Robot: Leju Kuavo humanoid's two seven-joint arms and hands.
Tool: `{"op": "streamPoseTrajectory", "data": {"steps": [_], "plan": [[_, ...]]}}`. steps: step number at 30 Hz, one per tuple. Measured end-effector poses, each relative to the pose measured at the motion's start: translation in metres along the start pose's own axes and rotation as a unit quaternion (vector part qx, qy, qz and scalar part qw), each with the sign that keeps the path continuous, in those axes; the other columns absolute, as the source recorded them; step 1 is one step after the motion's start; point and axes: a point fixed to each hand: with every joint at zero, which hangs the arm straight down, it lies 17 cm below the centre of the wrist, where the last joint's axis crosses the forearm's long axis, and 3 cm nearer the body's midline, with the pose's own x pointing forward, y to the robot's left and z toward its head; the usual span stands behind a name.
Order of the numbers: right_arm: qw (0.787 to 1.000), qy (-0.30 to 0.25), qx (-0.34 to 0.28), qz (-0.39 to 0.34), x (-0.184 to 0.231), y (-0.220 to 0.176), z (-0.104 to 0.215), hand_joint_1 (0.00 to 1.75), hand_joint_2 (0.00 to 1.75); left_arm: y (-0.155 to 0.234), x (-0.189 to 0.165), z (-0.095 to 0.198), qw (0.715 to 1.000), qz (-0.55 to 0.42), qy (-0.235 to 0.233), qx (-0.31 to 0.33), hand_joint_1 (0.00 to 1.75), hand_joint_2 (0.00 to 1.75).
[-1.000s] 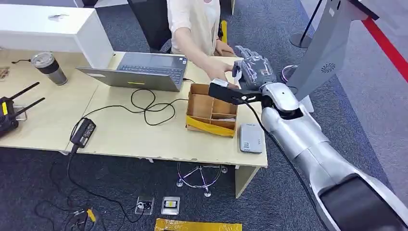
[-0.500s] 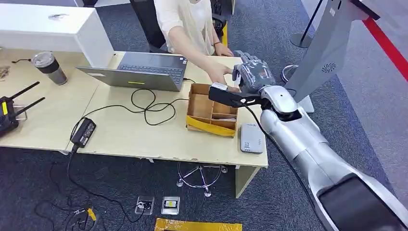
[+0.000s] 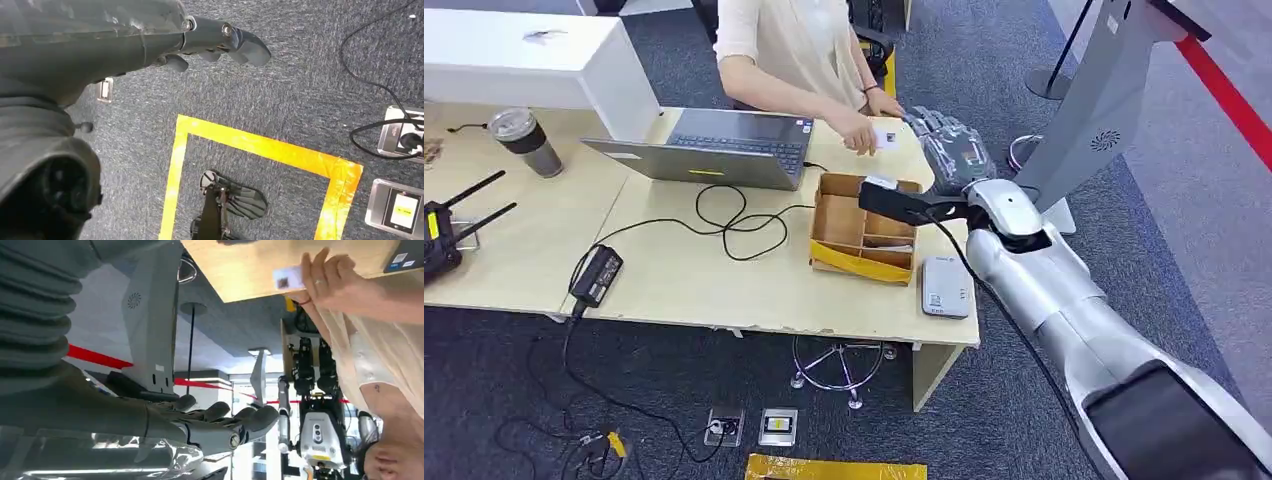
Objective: Pass the card to the sensor for recognition and then transmit it.
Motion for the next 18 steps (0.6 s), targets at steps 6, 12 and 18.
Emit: {"op": "streamPoseTrajectory", "data": {"steps": [6,12,18], "plan": [[0.999,0.025,-0.019,-0.033,-0.015,-0.006,0.003,0.00,0.00,0.001,-0.003,0.000,1.000,0.003,0.003,0.001,0.00,0.00],[0.997,0.042,-0.038,-0.044,-0.037,-0.011,0.010,0.00,0.00,0.003,-0.010,0.000,1.000,0.004,0.008,0.005,0.00,0.00],[0.991,0.073,-0.055,-0.094,-0.051,-0.016,0.013,0.00,0.00,0.004,-0.016,0.000,1.000,0.010,0.012,0.006,0.00,0.00]]}}
